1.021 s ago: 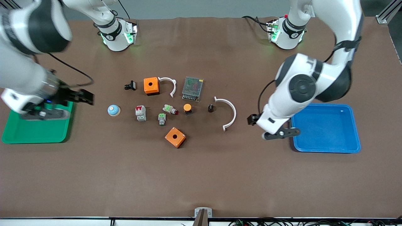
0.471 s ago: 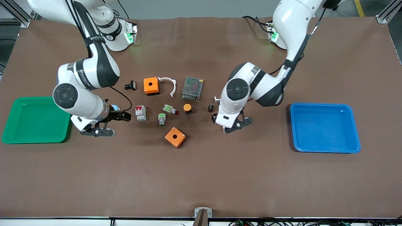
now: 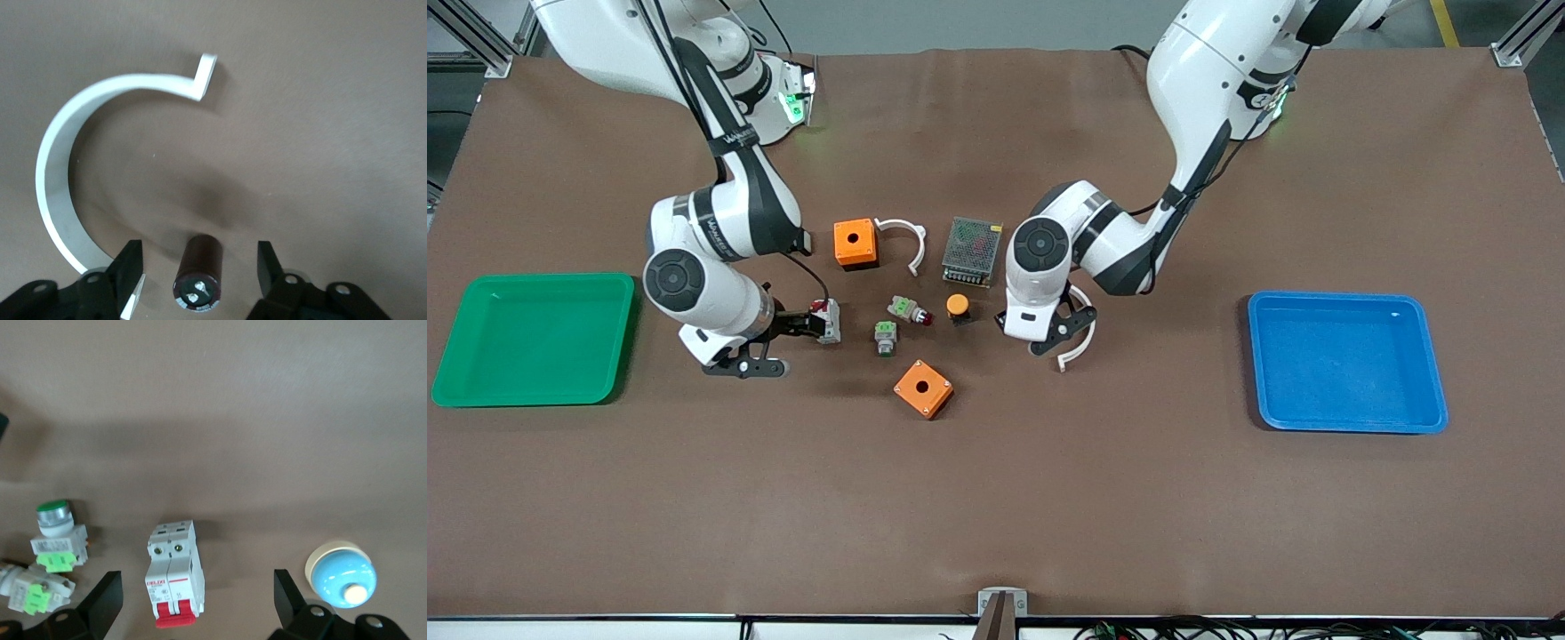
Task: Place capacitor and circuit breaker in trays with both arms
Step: 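Reach the left gripper to the capacitor while the right gripper reaches the breaker, then close the left gripper on the capacitor while the right gripper grips the breaker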
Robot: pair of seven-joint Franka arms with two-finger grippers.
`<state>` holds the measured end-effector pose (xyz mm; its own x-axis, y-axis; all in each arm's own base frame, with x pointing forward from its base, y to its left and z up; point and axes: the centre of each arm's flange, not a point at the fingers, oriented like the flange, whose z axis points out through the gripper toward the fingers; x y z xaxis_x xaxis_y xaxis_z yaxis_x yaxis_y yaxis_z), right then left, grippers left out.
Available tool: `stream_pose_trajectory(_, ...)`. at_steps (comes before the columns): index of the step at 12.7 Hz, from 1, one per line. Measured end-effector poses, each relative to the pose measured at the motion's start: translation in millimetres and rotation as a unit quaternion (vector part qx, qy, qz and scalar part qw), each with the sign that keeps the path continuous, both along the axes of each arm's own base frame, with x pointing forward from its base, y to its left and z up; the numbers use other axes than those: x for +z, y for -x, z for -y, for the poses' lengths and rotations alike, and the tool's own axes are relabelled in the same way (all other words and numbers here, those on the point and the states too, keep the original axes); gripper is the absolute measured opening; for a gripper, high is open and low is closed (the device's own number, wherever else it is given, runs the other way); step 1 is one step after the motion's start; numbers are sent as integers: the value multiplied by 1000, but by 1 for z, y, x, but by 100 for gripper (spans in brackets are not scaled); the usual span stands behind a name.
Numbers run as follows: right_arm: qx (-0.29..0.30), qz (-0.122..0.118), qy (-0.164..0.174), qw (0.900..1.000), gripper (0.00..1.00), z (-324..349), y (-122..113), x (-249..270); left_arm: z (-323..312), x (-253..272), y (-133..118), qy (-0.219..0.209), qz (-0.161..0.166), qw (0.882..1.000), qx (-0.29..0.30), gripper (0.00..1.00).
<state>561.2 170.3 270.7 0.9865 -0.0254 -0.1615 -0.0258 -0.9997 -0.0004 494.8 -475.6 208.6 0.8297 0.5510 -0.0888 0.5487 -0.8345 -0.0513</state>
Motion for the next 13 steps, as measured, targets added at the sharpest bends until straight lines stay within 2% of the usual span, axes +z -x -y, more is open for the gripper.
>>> stream_pose_trajectory(1,0,-7,-4,1000,100,-5,6,-5,0,-4,2,1,1,1000,1,76)
stream_pose_trajectory(2,-1,-12,-10,1000,100,-12,11,-8,-1,-6,3,4,4,1000,3,71)
stream_pose_trajectory(4,6,-13,-14,1000,100,-25,18,-12,0,-10,6,8,8,1000,10,69)
stream_pose_trajectory(5,9,-11,-14,1000,100,-28,22,-16,1,-11,8,8,8,1000,10,64)
stream_pose_trajectory(8,8,3,-15,1000,100,-24,34,-35,7,-17,18,8,7,1000,6,64)
stream_pose_trajectory(13,13,-6,-11,1000,100,-20,42,-50,10,-21,21,6,6,1000,4,59)
